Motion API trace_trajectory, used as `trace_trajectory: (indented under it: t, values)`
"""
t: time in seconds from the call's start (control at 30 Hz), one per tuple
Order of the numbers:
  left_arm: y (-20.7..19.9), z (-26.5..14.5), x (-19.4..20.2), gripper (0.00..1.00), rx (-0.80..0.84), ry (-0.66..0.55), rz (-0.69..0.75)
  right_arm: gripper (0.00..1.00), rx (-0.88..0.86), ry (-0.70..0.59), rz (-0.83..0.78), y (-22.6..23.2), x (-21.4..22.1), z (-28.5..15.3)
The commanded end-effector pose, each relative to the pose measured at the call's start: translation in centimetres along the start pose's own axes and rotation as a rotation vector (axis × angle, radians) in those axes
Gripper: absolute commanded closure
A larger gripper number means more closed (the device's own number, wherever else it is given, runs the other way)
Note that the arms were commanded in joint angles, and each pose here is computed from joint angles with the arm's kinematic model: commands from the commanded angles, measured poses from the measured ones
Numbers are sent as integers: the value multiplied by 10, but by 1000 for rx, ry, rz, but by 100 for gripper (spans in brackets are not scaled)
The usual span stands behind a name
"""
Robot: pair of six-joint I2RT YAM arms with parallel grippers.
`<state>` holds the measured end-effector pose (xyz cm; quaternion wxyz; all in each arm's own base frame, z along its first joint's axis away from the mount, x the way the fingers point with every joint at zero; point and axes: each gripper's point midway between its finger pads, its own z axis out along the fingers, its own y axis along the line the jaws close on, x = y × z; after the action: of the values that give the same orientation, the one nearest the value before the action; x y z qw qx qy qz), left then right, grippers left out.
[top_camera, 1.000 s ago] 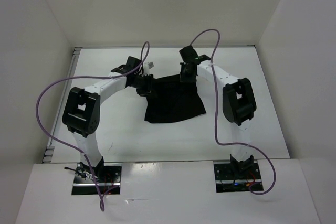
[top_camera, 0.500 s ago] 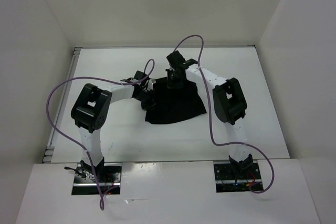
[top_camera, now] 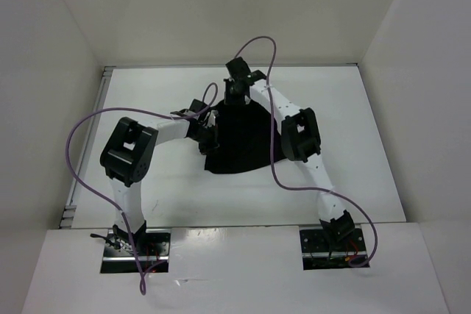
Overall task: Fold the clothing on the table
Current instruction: Flatten the skirt out
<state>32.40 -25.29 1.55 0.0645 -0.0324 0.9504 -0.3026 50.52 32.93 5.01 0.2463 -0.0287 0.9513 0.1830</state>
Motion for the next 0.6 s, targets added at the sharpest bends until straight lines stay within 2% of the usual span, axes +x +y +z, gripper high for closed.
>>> trace_trajectory:
  t: [0.0, 0.1, 0.13, 0.2, 0.27, 0.3, 0.33, 0.47, 0.5, 0.53, 0.57]
  values:
    - [29, 12, 17, 100, -146, 33, 13, 100, 27, -188, 48, -15, -77, -12]
    - [25, 8, 21, 100, -144, 36, 33, 100, 24, -352, 71, -28, -126, -22]
    - [25, 5, 21, 100, -152, 31, 33, 100, -30, -386, 114, -24, -145, -45]
    - [26, 2, 21, 100, -159, 27, 45, 100, -50, -372, 139, -31, -145, -47]
    - [21, 1, 22, 100, -154, 25, 56, 99, -87, -387, 156, -25, -156, -77]
    - [21, 1, 22, 100, -154, 25, 56, 99, -35, -352, 150, -33, -145, -84]
    - [21, 1, 22, 100, -154, 25, 56, 99, -18, -369, 114, -34, -148, -99]
    - [21, 1, 22, 100, -154, 25, 56, 99, 145, -246, 82, -54, -111, -102]
    - [21, 1, 22, 100, -154, 25, 56, 99, 170, -218, 65, -47, -99, -101]
    - [23, 1, 21, 100, -163, 19, 57, 99, 232, -155, 42, -55, -80, -90]
    - [21, -1, 20, 100, -158, 12, 60, 99, 273, -165, 11, -54, -78, -100]
